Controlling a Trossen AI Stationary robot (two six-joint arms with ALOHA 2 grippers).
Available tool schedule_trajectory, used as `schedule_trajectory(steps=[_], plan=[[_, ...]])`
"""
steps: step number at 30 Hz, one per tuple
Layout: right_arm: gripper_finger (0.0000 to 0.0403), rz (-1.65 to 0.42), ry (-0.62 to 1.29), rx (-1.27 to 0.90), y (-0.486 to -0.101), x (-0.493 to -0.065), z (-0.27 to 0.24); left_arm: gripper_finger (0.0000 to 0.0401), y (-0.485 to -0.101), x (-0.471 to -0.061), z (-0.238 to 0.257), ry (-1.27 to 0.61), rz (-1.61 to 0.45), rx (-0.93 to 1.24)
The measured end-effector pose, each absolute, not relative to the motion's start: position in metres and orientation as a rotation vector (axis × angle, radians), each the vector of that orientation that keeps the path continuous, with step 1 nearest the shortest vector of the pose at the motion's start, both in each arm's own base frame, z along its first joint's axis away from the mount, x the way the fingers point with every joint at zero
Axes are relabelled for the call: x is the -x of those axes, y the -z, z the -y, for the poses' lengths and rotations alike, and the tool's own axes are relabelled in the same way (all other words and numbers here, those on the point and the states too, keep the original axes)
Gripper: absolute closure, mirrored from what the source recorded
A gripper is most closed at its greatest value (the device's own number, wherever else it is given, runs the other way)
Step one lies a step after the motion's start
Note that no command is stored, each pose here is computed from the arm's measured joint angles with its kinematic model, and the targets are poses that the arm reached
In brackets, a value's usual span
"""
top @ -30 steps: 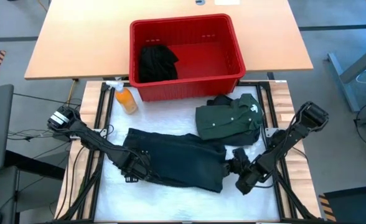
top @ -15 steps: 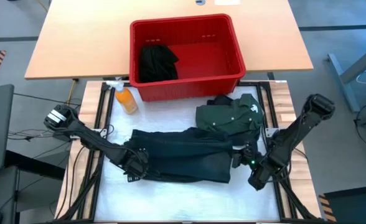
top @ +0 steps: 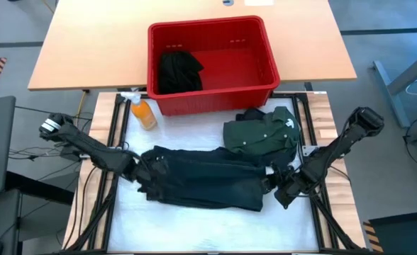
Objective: Fold Laundry from Bin
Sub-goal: Fold the blue pants from the bin
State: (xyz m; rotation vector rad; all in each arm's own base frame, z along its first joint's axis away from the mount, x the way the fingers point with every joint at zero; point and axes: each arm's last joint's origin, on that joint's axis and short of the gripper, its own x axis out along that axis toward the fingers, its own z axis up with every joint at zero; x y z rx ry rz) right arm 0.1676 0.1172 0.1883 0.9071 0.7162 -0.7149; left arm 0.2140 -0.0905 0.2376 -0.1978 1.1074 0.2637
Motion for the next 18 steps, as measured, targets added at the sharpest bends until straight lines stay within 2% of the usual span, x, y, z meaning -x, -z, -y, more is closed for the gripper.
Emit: schedule_trajectory(steps=[4,7,13,18], plan=[[0.0148,-0.797,0.577,-0.969,-0.196,-0.166,-0.126,0.0276,-0.27,-0.232,0.081,-0.238,-0.915,0.245],[0.0111,-0.77,0.46,-1.03,-0.202,-0.162,-0.143,0.0276,-0.287,-0.257,0.079,-0.155,-0.736,0.278],[0.0101,-0.714,0.475,-1.14,-0.187,-0.142,-0.177,0.0276,-0.291,-0.329,0.069,-0.054,-0.534,0.24],[0.0107,-0.692,0.537,-1.174,-0.159,-0.14,-0.197,0.0276,-0.28,-0.4,0.057,0.008,-0.531,0.144]])
